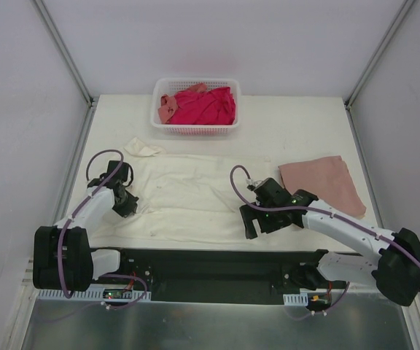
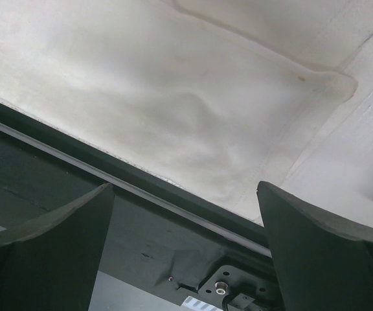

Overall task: Fold and stack the t-shirts
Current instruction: Fold the tshirt

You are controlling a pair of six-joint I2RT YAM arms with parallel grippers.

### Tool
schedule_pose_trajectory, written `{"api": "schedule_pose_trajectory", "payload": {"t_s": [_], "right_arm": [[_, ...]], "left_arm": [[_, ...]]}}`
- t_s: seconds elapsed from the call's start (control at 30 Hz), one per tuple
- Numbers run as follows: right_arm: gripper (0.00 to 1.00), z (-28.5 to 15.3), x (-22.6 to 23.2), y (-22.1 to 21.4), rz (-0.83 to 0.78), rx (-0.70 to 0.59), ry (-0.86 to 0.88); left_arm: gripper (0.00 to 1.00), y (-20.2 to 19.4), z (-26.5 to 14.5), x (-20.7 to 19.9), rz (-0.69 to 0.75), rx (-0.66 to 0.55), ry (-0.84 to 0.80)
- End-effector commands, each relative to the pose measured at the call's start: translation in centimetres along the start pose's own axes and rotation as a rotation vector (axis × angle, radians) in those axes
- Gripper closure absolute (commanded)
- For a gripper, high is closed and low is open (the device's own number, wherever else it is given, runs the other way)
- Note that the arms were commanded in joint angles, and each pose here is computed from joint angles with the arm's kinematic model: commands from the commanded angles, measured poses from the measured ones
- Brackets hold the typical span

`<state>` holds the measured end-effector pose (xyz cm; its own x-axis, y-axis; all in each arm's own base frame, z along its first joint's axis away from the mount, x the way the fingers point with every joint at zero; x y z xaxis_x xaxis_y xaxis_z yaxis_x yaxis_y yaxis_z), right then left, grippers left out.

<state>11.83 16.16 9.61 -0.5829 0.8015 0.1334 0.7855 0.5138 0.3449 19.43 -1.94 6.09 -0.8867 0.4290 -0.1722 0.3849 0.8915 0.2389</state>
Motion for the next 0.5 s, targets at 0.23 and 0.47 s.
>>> {"api": "schedule_pose_trajectory", "payload": {"t_s": [0.23, 0.47], "right_arm": [[0.03, -0.6, -0.3, 0.1, 0.019, -0.030, -0.019], [0.03, -0.8, -0.7, -0.2, 0.020, -0.026, -0.048]], "left_arm": [[1.00, 1.1, -3.1, -4.6, 0.132, -0.081, -0.132], [1.00, 0.8, -2.8, -8.2, 0.286, -0.096, -0.109]]}}
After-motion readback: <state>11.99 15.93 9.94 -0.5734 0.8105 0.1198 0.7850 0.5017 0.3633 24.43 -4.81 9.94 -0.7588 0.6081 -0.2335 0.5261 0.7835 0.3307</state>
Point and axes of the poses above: each gripper's point midway between its finger pads, its own z axis out along the fingers, its own x axis along the line the jaws close on, y = z × x, the point moved 4 cm from there along -z, back along the fingers, and after that the axes turned 11 degrees about -z, right-handed, at the moved point
